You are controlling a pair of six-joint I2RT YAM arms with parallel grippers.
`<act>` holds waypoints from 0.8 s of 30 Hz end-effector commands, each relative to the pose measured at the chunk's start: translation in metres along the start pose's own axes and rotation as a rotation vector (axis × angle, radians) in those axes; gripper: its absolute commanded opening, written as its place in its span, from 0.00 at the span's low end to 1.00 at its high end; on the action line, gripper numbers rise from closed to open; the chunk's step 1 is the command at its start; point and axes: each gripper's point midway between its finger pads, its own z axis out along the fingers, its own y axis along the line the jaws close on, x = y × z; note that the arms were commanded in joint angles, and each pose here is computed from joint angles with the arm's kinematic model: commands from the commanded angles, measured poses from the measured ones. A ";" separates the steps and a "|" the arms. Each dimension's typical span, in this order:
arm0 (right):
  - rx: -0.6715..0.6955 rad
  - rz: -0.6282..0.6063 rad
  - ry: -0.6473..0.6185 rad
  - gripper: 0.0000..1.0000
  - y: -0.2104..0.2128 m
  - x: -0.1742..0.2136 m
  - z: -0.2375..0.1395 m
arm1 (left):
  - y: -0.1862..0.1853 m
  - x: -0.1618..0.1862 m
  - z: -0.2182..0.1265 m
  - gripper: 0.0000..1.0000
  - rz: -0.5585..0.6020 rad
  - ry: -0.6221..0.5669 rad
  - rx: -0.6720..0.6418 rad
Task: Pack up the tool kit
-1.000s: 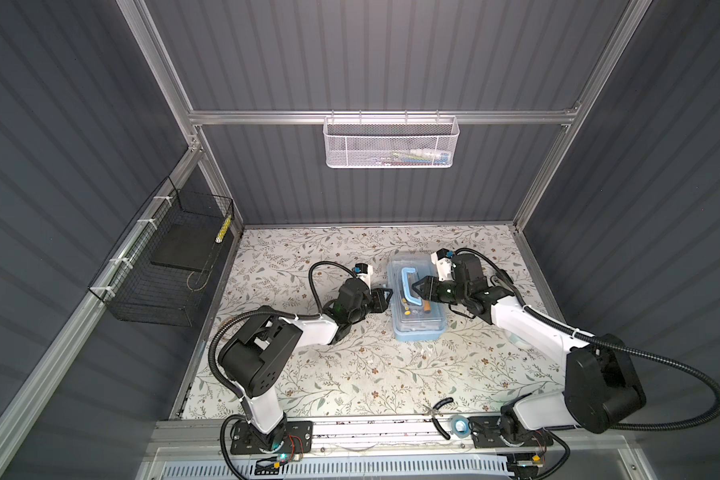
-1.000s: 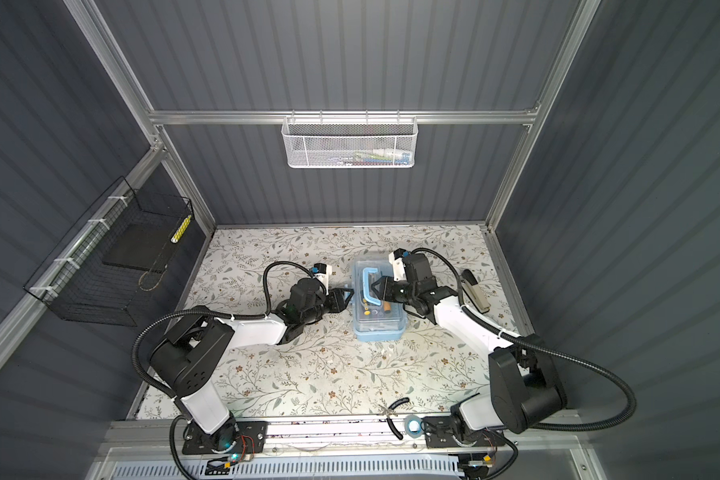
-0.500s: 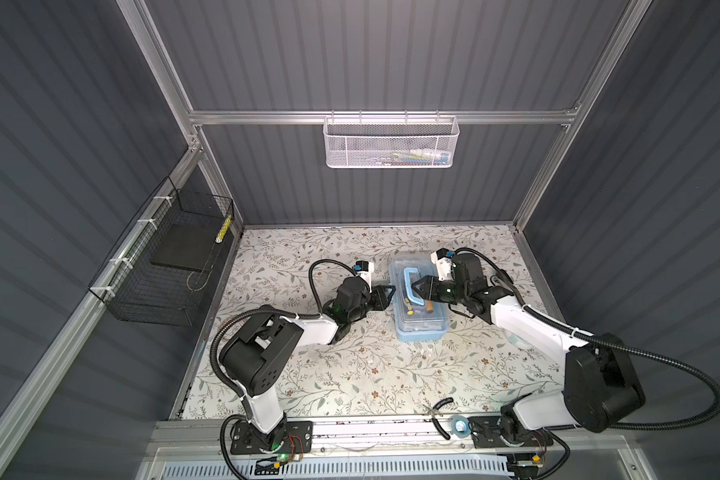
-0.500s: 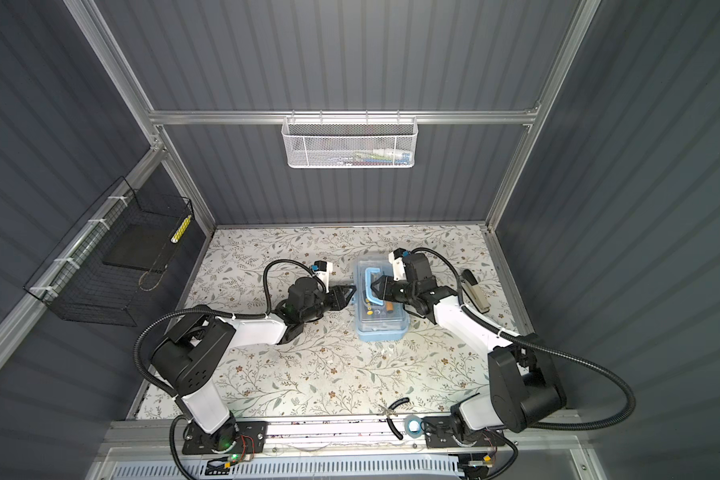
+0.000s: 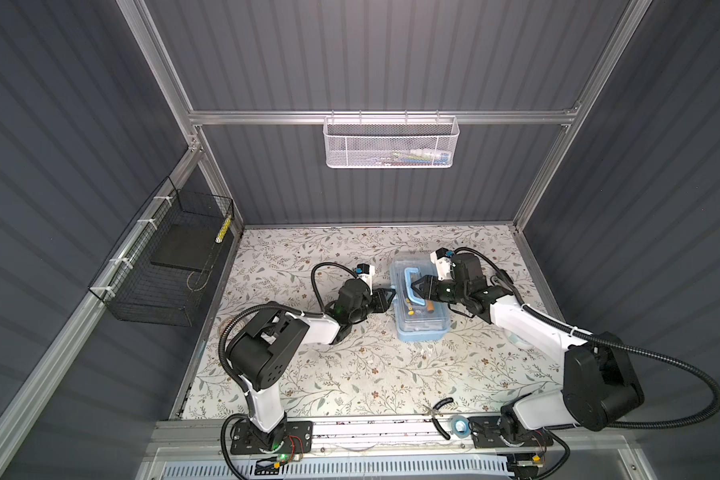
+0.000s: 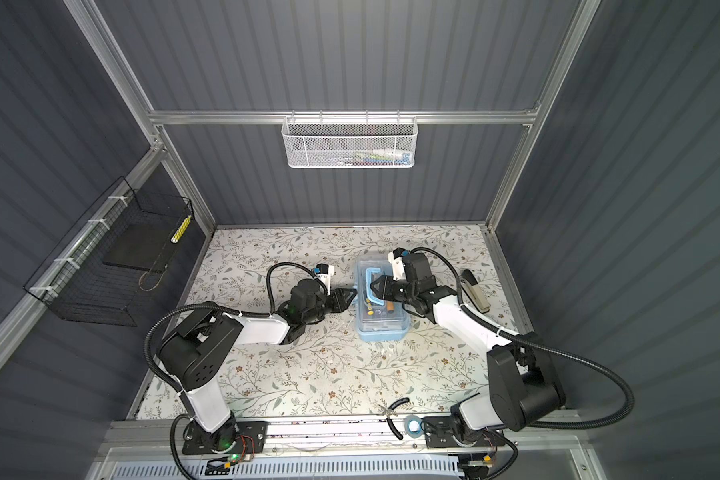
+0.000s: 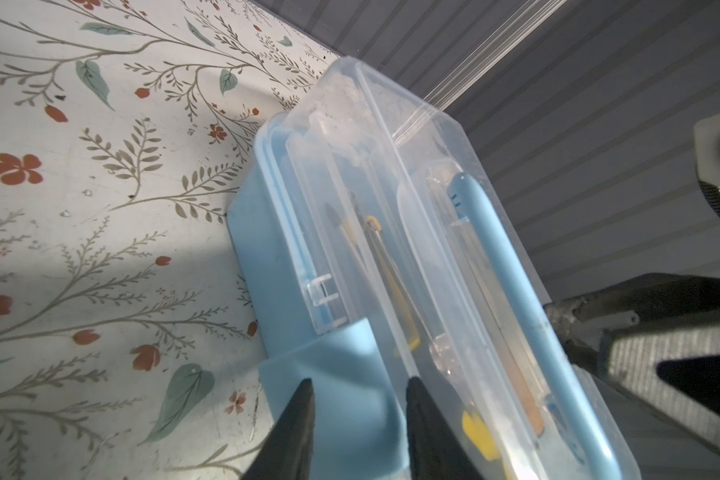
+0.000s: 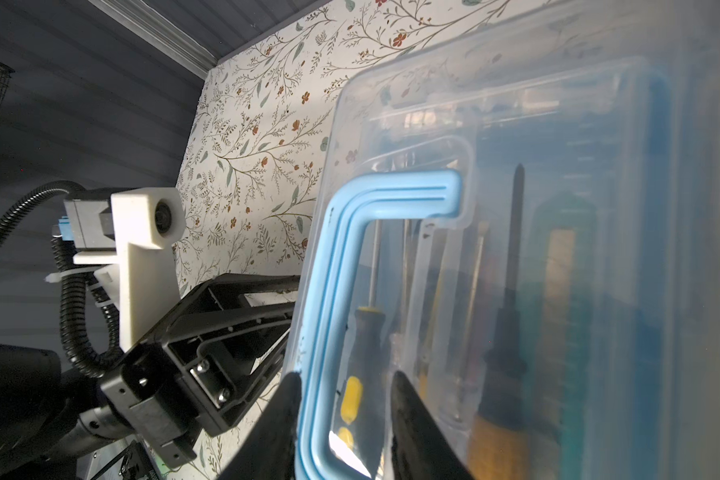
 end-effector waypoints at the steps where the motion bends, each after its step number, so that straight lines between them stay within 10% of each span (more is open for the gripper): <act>1: 0.049 0.045 0.092 0.38 -0.017 0.023 0.007 | -0.013 0.010 0.002 0.37 -0.001 0.037 0.060; 24: 0.022 0.088 0.131 0.36 -0.018 0.038 0.015 | -0.005 0.026 0.006 0.37 -0.035 0.070 0.071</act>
